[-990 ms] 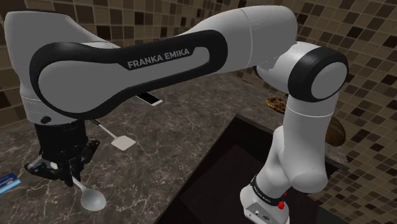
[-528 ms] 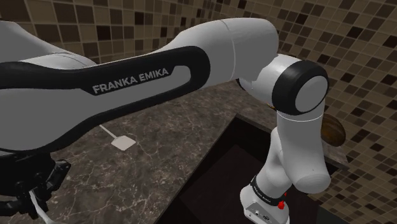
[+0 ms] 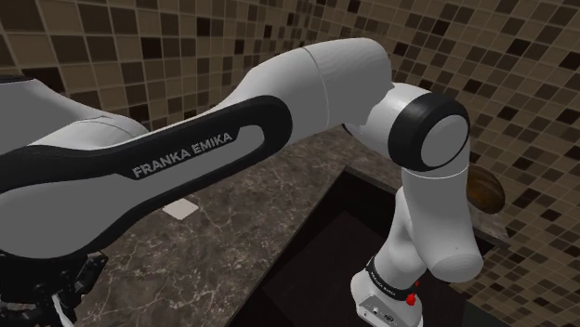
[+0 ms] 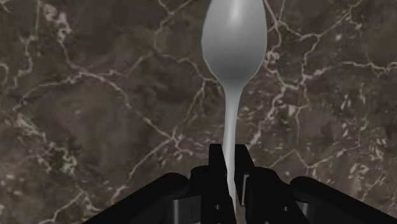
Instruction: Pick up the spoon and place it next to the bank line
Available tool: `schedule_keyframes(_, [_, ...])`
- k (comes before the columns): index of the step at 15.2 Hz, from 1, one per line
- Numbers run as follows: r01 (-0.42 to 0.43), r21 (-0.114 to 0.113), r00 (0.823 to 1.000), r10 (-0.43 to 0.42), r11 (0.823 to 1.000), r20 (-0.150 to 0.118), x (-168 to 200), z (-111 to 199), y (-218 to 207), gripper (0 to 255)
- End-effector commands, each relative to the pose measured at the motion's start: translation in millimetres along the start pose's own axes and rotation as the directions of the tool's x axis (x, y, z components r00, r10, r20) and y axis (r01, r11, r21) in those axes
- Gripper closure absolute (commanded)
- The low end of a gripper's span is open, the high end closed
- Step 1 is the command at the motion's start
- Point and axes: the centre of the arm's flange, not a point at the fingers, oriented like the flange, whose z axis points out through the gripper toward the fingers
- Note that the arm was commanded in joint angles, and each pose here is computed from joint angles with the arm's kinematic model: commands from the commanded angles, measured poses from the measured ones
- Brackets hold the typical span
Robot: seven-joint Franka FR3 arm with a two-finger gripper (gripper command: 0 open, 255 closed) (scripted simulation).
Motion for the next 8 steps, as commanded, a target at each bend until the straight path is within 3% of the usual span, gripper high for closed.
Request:
schedule_keyframes(1, [0.0, 0.0, 1.0, 0.0, 1.0, 0.0, 1.6, 10.6, 1.4, 255])
schedule_keyframes(8, [0.0, 0.0, 1.0, 0.0, 1.0, 0.0, 3.4, 23.3, 3.4, 255])
